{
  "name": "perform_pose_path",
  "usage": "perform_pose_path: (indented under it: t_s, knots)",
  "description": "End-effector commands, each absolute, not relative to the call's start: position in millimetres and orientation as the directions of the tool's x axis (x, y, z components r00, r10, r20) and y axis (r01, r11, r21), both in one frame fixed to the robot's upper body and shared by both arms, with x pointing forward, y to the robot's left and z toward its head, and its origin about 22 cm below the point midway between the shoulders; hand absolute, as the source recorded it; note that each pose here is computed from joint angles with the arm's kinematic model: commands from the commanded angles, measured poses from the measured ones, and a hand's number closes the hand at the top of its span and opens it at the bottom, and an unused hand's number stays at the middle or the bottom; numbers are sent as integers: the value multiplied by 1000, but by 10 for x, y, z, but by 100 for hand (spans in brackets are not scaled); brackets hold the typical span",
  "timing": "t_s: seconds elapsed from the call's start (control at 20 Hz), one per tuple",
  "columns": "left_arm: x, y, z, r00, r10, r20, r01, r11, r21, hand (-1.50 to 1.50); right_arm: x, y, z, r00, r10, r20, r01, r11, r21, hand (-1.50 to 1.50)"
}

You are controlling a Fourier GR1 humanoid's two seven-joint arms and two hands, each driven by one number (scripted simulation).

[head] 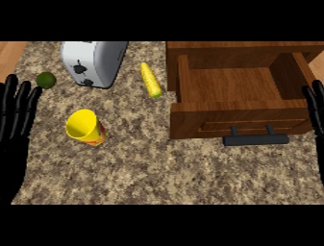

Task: Pick up the cup, place it into the drawer and close the drawer

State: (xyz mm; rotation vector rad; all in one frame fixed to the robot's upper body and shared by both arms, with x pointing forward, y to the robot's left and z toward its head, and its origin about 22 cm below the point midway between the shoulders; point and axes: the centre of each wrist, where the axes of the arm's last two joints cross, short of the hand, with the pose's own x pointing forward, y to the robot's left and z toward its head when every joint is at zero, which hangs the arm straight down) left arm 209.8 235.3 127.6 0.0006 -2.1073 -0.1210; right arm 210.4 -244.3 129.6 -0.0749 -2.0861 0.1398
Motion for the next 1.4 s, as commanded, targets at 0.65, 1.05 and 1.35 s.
perform_pose_path:
  t_s: [0.65, 1.05, 1.35]
  knots:
    - [2853, 2825, 828, -273, 202, 941, 128, 977, -172, -150, 2313, -2441, 1148, -392, 69, 917, -160, 977, -142, -150]
    - [2973, 3230, 368, -179, 122, 976, 71, 991, -111, -150, 2605, -2438, 1292, -408, 74, 910, -164, 974, -153, -150]
    - [2953, 3207, -91, -119, 95, 988, 30, 995, -92, -150, 2648, -2390, 1315, -415, 75, 907, -150, 977, -149, -150]
